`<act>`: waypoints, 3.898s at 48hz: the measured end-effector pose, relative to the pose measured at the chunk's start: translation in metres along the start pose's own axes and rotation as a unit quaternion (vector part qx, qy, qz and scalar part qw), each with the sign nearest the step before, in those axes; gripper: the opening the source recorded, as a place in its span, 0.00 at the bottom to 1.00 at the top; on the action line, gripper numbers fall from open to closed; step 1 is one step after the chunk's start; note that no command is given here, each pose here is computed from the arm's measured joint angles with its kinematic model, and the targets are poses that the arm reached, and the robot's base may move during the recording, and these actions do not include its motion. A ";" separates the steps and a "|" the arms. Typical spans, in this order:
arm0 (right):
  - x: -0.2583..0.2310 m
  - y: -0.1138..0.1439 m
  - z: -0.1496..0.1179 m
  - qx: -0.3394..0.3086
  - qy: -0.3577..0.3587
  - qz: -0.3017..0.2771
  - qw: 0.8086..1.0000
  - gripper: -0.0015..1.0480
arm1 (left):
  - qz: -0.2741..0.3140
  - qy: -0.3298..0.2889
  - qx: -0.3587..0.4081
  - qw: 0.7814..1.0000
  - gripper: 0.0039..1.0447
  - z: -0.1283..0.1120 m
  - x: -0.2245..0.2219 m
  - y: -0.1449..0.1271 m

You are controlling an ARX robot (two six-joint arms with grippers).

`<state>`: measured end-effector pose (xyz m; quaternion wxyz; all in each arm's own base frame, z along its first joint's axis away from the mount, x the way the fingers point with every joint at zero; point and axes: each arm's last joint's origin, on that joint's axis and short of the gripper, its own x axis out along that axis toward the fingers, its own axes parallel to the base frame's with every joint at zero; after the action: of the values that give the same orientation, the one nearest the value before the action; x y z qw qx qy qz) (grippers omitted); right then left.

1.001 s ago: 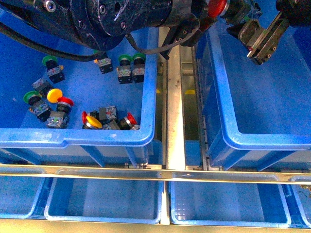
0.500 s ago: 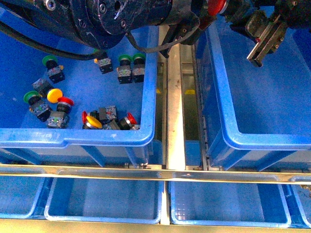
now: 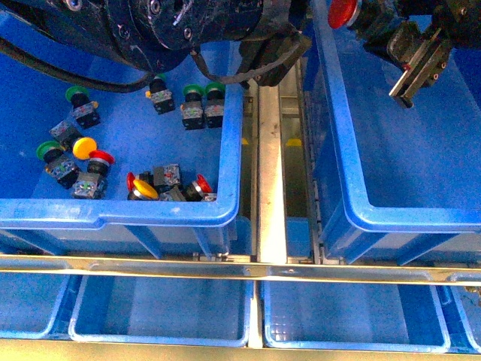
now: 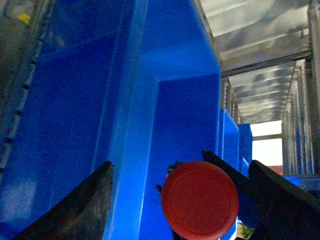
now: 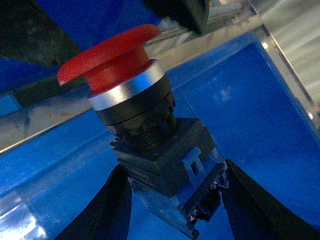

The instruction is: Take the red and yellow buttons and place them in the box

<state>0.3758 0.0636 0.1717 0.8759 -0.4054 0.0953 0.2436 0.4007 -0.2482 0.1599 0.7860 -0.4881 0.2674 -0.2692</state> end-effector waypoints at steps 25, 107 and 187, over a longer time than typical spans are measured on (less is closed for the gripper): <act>-0.061 -0.036 -0.013 0.038 0.037 -0.050 0.997 0.41 | 0.365 -0.114 0.220 0.897 0.92 -0.031 -0.235 0.068; -0.121 -0.012 -0.004 0.113 0.048 -0.067 0.990 0.41 | 0.259 -0.276 0.488 0.787 0.17 -0.035 -0.374 0.036; 0.081 -0.055 -0.051 0.400 0.164 -0.097 0.896 0.41 | 0.266 -0.269 0.487 0.787 0.02 -0.049 -0.387 0.036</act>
<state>0.4751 0.0230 0.1456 0.9555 -0.0624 0.2870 0.0286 0.0975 -0.0002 0.1689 1.0000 -0.0022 -0.0022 -0.0013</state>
